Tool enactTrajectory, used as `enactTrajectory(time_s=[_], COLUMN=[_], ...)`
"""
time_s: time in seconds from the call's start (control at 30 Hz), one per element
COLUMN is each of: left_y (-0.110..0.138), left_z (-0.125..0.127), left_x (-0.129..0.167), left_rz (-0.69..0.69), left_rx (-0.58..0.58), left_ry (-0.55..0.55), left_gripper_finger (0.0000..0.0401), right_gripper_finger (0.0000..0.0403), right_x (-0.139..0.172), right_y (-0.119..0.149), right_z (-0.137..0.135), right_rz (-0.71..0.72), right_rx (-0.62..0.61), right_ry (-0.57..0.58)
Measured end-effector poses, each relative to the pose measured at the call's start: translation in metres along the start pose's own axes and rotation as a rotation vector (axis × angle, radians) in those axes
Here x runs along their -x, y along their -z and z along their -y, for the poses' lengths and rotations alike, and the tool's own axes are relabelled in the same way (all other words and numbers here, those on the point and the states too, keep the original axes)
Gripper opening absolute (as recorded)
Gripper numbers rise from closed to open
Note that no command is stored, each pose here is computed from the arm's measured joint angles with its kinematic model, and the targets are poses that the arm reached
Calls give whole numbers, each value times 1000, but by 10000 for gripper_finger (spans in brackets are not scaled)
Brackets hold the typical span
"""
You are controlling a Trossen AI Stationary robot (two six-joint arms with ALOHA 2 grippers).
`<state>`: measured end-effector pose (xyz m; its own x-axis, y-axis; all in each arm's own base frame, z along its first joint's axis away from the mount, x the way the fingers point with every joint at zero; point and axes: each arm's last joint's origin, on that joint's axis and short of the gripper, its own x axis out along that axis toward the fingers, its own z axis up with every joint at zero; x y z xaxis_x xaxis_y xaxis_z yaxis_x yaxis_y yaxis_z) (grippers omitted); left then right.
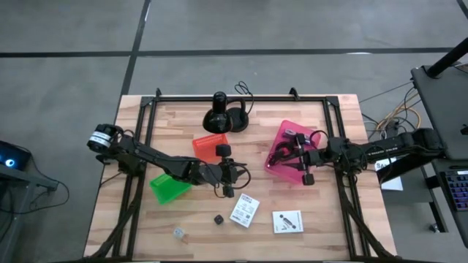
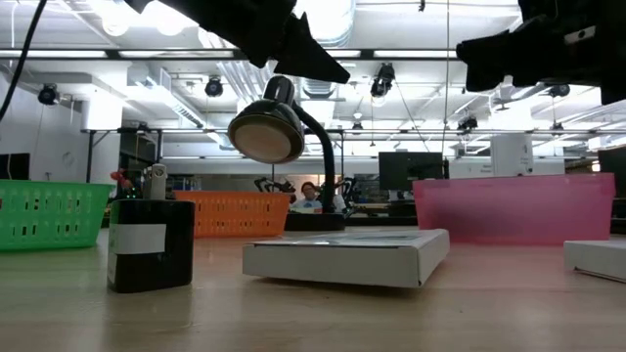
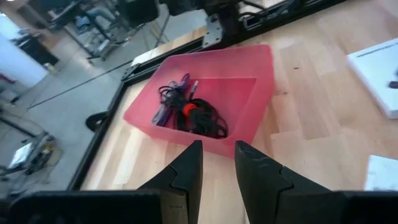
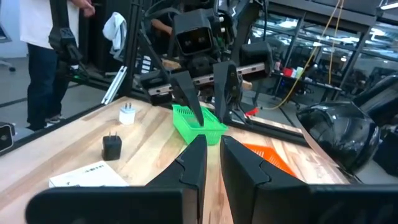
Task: Pick and place items into bin
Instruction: Put the white charger adapter into the green bin
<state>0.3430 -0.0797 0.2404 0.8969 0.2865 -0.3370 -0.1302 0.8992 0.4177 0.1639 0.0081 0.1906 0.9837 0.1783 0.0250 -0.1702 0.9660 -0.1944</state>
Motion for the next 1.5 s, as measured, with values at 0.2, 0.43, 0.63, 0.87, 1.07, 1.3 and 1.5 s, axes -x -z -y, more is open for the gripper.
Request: enactTrajectory(time_s=[0.2, 0.43, 0.63, 0.87, 1.07, 1.3, 1.5], left_y=[-1, -3, -1, -5, -9, -10, -6], left_z=[3, 2, 4, 4, 2, 20, 31], left_x=[0, 0, 1, 11, 22, 41, 52], left_rz=[23, 30, 3, -102, -417, -728, -889], left_rx=[0, 0, 133, 383, 890, 1186, 1253], left_ry=[91, 97, 109, 263, 361, 475, 491], left_gripper_finger=[78, 140, 223, 246, 247, 247, 247], right_gripper_finger=[36, 36, 36, 36, 36, 36, 36], right_x=[0, 0, 0, 0, 0, 0, 0], right_y=[0, 0, 1, 2, 2, 2, 2], right_z=[0, 0, 0, 0, 0, 0, 0], right_rz=[-2, -2, -9, -24, -24, -24, -23], right_rx=[13, 32, 31, 48, 48, 51, 68], right_ry=[0, 0, -2, -3, -3, -3, -3])
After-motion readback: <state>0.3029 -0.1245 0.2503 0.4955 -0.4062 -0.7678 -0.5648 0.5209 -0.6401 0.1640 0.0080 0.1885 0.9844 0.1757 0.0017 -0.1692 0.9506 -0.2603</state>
